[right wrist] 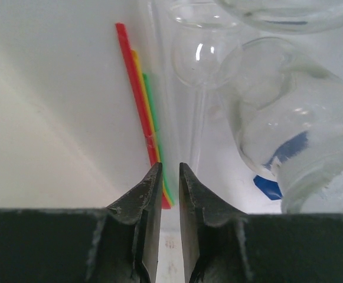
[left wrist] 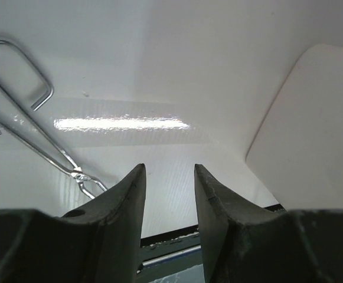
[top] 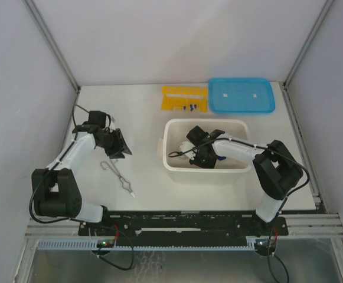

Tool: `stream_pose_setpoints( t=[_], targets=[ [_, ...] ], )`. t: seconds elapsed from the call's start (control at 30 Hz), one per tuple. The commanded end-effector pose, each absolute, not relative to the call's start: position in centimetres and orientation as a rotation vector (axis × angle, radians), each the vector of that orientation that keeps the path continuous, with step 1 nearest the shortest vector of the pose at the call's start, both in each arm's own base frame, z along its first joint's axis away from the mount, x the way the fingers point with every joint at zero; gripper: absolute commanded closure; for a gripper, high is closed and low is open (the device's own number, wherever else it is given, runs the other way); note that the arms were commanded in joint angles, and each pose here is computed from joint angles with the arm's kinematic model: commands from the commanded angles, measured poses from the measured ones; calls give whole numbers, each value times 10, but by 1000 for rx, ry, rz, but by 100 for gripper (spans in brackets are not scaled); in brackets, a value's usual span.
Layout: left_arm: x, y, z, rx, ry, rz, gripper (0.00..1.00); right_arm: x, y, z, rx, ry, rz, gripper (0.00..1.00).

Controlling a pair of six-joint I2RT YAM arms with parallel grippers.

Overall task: Organize the chemistry lab equipment
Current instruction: Place the chemistry item in the storage box, then move the chemistry item to the center of the board.

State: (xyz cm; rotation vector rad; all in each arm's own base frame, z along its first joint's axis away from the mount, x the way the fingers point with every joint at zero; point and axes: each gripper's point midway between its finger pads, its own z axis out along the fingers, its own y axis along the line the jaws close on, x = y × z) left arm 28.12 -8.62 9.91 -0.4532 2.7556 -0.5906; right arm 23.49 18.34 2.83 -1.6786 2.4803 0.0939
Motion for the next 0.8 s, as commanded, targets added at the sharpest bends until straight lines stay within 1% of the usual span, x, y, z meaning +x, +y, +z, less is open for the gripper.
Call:
stream_pose_setpoints(
  t=[0.0, 0.17, 0.3, 0.5, 0.67, 0.77],
  targets=[
    [267, -68, 97, -495, 2745, -491, 57, 262, 183, 56, -1509, 2436, 6, 83],
    [258, -55, 89, -591, 2745, -463, 56, 293, 174, 113, -1260, 2381, 14, 80],
    [248, -47, 80, -656, 2771, -445, 56, 320, 167, 185, -1037, 2240, 52, 79],
    [236, -42, 60, -725, 2835, -415, 57, 338, 170, 272, -805, 1975, 159, 75],
    [223, -32, 40, -826, 2904, -347, 57, 348, 175, 308, -692, 1853, 171, 74],
    [217, -25, 31, -929, 2912, -326, 57, 351, 177, 314, -687, 1817, 149, 74]
  ],
)
